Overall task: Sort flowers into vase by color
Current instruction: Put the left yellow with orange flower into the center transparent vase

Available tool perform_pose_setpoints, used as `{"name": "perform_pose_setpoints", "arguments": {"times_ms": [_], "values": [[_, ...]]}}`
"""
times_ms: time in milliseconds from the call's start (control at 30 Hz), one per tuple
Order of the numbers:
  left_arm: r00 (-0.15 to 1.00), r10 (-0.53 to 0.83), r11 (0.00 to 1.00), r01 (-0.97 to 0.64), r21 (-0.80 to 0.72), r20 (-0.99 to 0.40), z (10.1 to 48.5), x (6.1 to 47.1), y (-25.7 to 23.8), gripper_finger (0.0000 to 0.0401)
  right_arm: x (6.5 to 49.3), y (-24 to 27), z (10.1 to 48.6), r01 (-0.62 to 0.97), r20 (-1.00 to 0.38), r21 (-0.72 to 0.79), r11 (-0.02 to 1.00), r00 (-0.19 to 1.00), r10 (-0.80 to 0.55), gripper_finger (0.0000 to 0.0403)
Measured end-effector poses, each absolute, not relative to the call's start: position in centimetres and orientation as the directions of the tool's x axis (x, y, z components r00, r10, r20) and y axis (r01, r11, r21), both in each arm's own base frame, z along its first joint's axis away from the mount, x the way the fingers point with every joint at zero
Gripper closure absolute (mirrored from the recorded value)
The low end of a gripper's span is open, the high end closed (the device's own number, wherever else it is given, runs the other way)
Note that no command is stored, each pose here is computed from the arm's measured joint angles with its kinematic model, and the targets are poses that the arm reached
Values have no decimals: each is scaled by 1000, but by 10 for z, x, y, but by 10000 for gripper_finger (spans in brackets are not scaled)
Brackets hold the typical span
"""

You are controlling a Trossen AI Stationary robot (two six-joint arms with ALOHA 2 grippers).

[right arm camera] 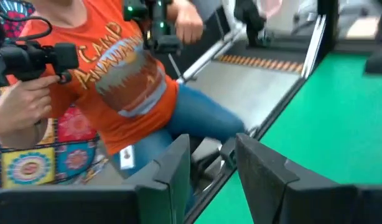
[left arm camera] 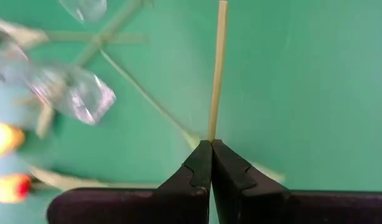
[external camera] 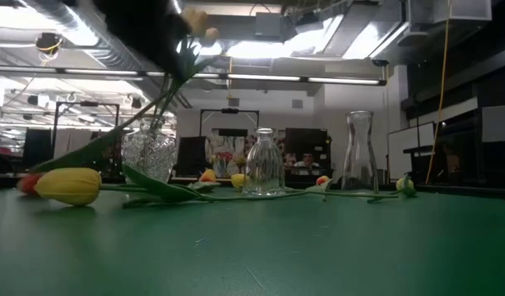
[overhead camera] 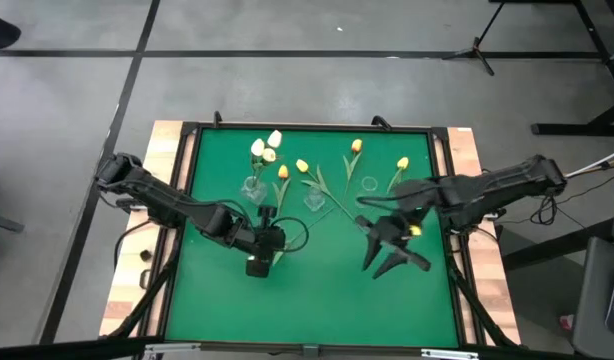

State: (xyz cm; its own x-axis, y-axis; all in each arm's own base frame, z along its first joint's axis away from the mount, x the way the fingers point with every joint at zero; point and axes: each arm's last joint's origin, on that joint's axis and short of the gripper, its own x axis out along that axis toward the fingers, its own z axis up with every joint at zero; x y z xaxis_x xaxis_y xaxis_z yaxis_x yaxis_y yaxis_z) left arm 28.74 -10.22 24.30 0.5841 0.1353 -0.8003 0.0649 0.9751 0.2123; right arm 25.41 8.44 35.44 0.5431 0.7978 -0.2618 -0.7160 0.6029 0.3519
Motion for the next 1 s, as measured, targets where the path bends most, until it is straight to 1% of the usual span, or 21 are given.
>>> {"name": "perform_pose_setpoints", "arguments": {"times_ms": [100,167,367,467,600,667,767,1000], "values": [[631,150,970,53,236,-761,256,292,-106,401,239,84,368,-713,-241,274,646,599,763,275],[656,160,969,38,244,-738,264,295,-107,401,230,83,372,-686,-249,243,686,639,728,275],[707,184,953,42,301,-683,284,299,-112,401,215,77,370,-543,-351,214,812,733,583,275],[743,188,945,43,325,-643,294,302,-115,401,213,75,365,-477,-408,201,856,754,515,275],[794,175,939,43,340,-582,306,307,-118,401,215,74,359,-436,-458,189,880,753,472,275],[816,168,943,30,331,-554,309,309,-119,401,215,74,355,-443,-488,172,880,737,467,275],[841,174,942,10,336,-512,313,312,-120,401,217,75,355,-457,-481,151,877,741,468,275],[888,158,943,-6,331,-431,322,317,-122,401,216,75,355,-469,-477,157,869,734,483,275]]}}
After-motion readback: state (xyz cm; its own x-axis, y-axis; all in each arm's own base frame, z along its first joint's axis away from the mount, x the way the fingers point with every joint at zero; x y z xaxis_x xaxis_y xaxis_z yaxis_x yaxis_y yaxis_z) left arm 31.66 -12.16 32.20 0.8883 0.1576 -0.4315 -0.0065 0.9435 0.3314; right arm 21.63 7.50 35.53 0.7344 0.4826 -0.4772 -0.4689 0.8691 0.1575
